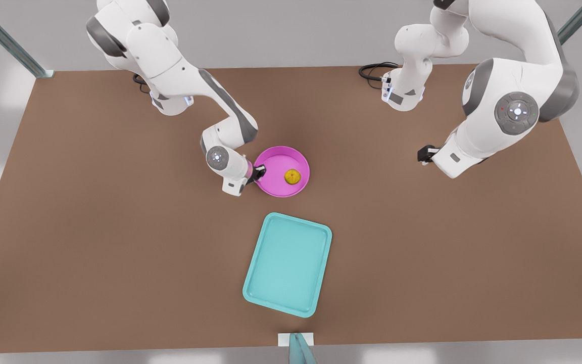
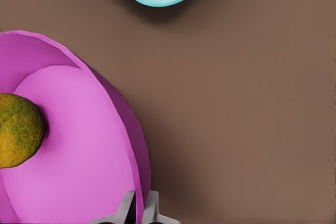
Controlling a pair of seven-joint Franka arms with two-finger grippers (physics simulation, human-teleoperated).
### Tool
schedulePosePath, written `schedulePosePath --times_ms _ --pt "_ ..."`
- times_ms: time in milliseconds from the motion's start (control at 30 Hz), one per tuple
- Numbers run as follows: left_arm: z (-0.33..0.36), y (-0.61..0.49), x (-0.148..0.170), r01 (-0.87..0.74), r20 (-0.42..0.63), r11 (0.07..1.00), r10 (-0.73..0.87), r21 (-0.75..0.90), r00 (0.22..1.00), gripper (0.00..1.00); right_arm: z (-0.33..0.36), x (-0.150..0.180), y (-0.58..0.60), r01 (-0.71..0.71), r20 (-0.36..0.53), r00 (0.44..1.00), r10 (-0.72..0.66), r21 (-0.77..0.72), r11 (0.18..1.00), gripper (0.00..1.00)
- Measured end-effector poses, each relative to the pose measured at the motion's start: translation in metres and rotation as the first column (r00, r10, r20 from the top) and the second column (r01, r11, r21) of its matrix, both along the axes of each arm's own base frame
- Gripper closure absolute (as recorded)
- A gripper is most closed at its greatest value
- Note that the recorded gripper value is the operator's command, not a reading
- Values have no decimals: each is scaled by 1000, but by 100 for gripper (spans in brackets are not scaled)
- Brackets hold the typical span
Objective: Place the orange on the plate with the left arm and the plate on the tray with the right arm
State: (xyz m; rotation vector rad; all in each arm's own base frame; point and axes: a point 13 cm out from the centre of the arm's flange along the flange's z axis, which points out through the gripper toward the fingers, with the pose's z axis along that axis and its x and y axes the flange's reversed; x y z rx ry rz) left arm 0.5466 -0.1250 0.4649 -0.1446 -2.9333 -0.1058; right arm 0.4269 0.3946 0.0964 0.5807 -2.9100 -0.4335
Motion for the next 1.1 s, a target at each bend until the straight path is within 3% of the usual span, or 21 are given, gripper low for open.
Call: schedulePosePath --times_ms 333,500,767,1100 --pt "1 1 0 -8 3 1000 8 5 1000 0 49 70 26 70 43 996 -74 104 992 79" --pt "1 1 0 -11 4 1000 11 7 1000 0 65 145 32 147 84 983 -163 171 974 79" --pt "-1 0 0 -13 -1 1000 13 6 1000 0 61 223 18 218 126 960 -249 214 952 79" --pt "-5 7 21 -29 9 1000 30 -4 1000 0 21 267 10 254 143 946 -289 221 941 79"
